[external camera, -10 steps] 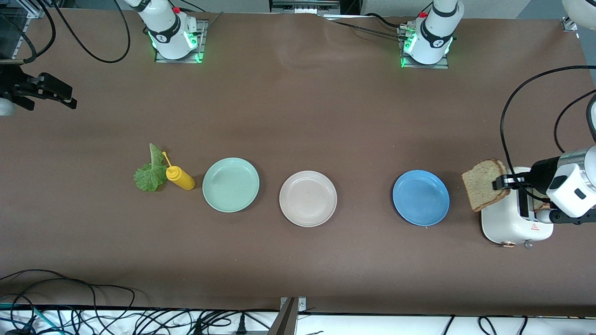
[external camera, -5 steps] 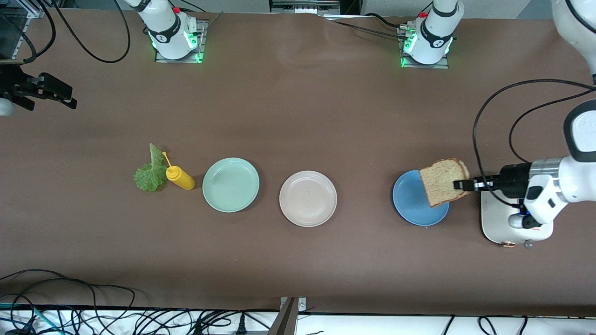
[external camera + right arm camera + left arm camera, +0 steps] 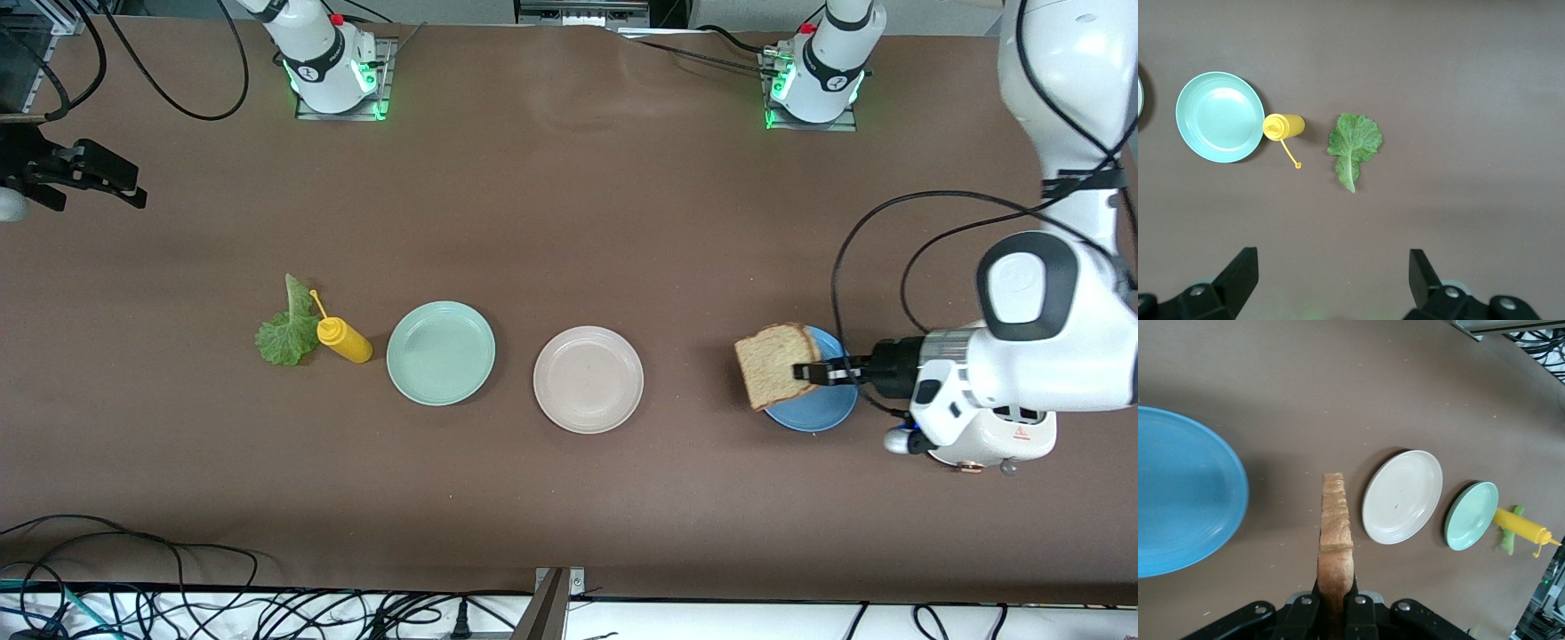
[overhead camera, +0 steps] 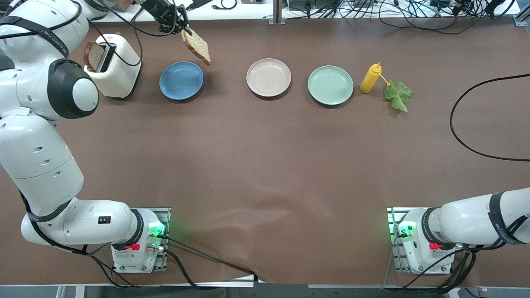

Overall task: Make sandwich on beige plate with both arms
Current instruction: 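Carry the bread slice over the beige plate with the left gripper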

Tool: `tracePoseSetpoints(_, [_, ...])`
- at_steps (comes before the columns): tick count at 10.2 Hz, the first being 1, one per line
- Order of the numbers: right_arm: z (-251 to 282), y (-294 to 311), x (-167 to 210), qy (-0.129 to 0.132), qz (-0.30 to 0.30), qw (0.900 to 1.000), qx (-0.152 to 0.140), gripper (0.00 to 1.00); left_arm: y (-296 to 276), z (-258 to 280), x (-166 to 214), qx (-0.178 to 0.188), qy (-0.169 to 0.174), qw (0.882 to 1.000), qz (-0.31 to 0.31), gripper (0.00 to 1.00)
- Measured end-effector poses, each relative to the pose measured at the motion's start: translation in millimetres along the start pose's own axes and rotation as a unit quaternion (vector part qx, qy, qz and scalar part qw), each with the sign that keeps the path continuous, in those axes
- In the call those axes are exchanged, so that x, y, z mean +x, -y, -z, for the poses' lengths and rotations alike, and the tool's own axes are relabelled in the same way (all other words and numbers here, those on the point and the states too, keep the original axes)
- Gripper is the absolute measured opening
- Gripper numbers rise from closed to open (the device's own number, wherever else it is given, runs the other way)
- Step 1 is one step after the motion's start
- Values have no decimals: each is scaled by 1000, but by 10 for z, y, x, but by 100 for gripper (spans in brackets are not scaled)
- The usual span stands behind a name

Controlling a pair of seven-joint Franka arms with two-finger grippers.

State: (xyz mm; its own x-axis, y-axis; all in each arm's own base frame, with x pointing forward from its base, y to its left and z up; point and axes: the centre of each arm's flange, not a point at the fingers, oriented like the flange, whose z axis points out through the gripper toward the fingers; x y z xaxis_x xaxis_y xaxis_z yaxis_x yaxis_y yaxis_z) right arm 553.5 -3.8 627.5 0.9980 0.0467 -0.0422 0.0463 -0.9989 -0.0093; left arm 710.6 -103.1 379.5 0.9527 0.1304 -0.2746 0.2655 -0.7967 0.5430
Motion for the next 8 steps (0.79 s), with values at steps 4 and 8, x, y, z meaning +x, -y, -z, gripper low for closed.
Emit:
tracePoseSetpoints(4, [-1, 0, 0, 0, 0, 1000, 0, 100, -292, -489, -104, -59, 21, 997, 52, 10])
tracePoseSetpoints(8, [-1, -1, 0, 0, 0, 1000, 0, 100, -541, -1215, -191, -113, 22, 990, 86, 10])
